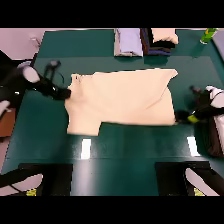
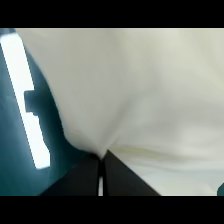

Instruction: Fold the shirts.

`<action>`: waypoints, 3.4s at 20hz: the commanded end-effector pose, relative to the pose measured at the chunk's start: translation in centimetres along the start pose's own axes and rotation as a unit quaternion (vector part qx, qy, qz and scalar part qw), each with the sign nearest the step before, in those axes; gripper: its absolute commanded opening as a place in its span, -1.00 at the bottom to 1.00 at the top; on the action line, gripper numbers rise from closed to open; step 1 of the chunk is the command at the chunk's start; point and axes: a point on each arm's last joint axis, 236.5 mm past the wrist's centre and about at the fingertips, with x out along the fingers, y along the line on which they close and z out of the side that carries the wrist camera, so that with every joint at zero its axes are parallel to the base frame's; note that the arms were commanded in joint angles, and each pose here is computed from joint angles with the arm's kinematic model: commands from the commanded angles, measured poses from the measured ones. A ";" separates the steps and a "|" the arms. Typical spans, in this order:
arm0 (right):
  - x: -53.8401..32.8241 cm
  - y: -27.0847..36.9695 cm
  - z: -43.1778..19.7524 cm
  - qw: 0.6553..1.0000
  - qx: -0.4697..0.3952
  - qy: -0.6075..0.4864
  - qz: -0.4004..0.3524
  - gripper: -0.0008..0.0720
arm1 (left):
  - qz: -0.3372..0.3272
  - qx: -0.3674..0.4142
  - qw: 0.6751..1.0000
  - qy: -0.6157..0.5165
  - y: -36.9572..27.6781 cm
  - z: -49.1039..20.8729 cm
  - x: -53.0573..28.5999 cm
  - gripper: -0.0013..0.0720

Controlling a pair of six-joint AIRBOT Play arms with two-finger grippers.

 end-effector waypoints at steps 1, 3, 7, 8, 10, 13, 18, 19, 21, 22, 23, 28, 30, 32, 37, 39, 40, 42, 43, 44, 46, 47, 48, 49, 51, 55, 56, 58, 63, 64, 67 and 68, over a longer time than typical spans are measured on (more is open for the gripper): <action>-11.5 2.8 4.9 0.986 -0.037 -0.161 0.020 -0.90 | 0.009 0.043 0.980 -0.194 -2.5 6.7 -14.8 -0.91; -20.1 4.5 6.7 0.959 -0.057 -0.275 0.030 -0.90 | 0.009 0.065 0.947 -0.315 -4.5 8.2 -25.5 -0.91; -35.9 5.7 6.4 0.884 -0.074 -0.461 0.025 -0.91 | 0.032 0.094 0.862 -0.498 -6.6 5.8 -43.1 -0.91; -39.3 5.5 5.8 0.864 -0.071 -0.499 0.015 -0.90 | 0.038 0.097 0.844 -0.526 -6.8 4.9 -46.0 -0.91; -44.6 4.9 4.4 0.827 -0.071 -0.557 -0.014 -0.91 | 0.038 0.102 0.809 -0.577 -7.7 3.3 -51.0 -0.91; -48.7 3.8 3.1 0.806 -0.058 -0.586 -0.054 -0.91 | 0.035 0.107 0.776 -0.620 -8.5 2.0 -55.4 -0.91; -45.3 3.7 7.0 0.848 -0.060 -0.526 -0.040 -0.91 | 0.051 0.101 0.825 -0.554 -7.1 5.5 -49.9 -0.91; -43.1 3.5 8.2 0.864 -0.058 -0.499 -0.031 -0.91 | 0.053 0.097 0.854 -0.508 -6.5 6.8 -46.3 -0.91; -37.3 2.7 10.7 0.902 -0.054 -0.428 -0.015 -0.91 | 0.057 0.087 0.914 -0.393 -4.8 9.3 -37.1 -0.91; -33.9 1.8 12.0 0.921 -0.046 -0.387 -0.014 -0.91 | 0.058 0.081 0.936 -0.338 -3.9 10.3 -32.3 -0.91; -30.6 1.3 13.0 0.937 -0.044 -0.345 -0.010 -0.91 | 0.058 0.074 0.955 -0.281 -2.9 10.9 -27.0 -0.91; -11.7 1.7 16.2 0.987 -0.056 -0.148 0.018 -0.91 | 0.060 0.038 0.996 -0.044 1.8 8.5 -4.1 -0.91; -5.6 2.0 17.4 0.993 -0.056 -0.104 0.023 -0.91 | 0.061 0.033 0.998 -0.004 3.0 8.0 1.8 -0.90; -1.4 2.4 18.7 0.995 -0.058 -0.080 0.024 -0.91 | 0.062 0.031 0.998 -0.006 3.7 8.6 5.1 -0.91; 0.9 3.5 22.6 0.994 -0.070 -0.075 0.027 -0.91 | 0.063 0.032 0.996 -0.054 3.9 11.3 5.8 -0.91; -0.2 3.2 22.9 0.994 -0.074 -0.074 0.021 -0.91 | 0.062 0.034 0.997 -0.010 3.7 9.4 5.0 -0.91; -0.6 2.2 22.6 0.995 -0.076 -0.070 0.001 -0.91 | 0.061 0.042 0.997 0.023 3.9 7.9 4.8 -0.91; -0.9 0.4 21.1 0.995 -0.081 -0.054 -0.036 -0.91 | 0.060 0.038 0.994 0.082 4.7 5.0 4.8 -0.90; -0.6 0.2 19.9 0.995 -0.083 -0.043 -0.038 -0.91 | 0.057 0.035 0.993 0.101 4.6 4.0 4.9 -0.90; -0.1 0.0 18.8 0.995 -0.086 -0.035 -0.038 -0.91 | 0.050 0.031 0.991 0.118 4.4 2.9 5.4 -0.91; 1.6 -0.1 16.5 0.995 -0.087 -0.018 -0.038 -0.91 | 0.014 0.013 0.989 0.144 3.0 0.8 6.8 -0.91; 2.4 -0.2 15.3 0.996 -0.086 -0.010 -0.037 -0.91 | 0.003 0.005 0.988 0.157 2.7 -0.4 7.7 -0.90; 3.3 -0.1 14.1 0.995 -0.089 -0.001 -0.037 -0.91 | 0.001 0.000 0.985 0.171 2.7 -1.7 8.4 -0.91; 4.1 0.0 13.1 0.995 -0.092 0.010 -0.036 -0.91 | 0.002 -0.004 0.983 0.185 2.9 -3.0 9.1 -0.90; 5.5 0.2 11.3 0.994 -0.097 0.027 -0.036 -0.90 | 0.002 -0.010 0.978 0.210 3.2 -5.1 10.0 -0.91; 7.1 0.1 9.3 0.994 -0.093 0.053 -0.034 -0.90 | 0.000 -0.012 0.974 0.228 3.1 -6.3 10.0 -0.90; 7.0 0.2 9.2 0.994 -0.088 0.055 -0.034 -0.90 | 0.001 -0.013 0.972 0.235 3.2 -6.6 9.7 -0.90; 6.1 0.4 9.7 0.994 -0.088 0.049 -0.034 -0.58 | 0.011 -0.015 0.975 0.222 3.4 -6.0 8.9 -0.84; 0.8 1.0 11.4 0.995 -0.096 -0.014 -0.034 0.02 | 0.041 -0.014 0.988 0.151 3.3 -3.5 2.9 0.31; -0.1 0.7 10.6 0.995 -0.092 -0.017 -0.035 0.02 | 0.039 -0.015 0.989 0.140 2.9 -3.8 1.7 0.31; -0.4 -1.4 5.6 0.997 -0.067 0.017 -0.040 0.09 | 0.041 -0.040 0.990 0.126 2.5 -7.3 -0.4 0.31; 0.0 -2.3 3.2 0.997 -0.055 0.038 -0.042 0.38 | 0.039 -0.048 0.990 0.126 2.3 -9.0 -0.7 0.31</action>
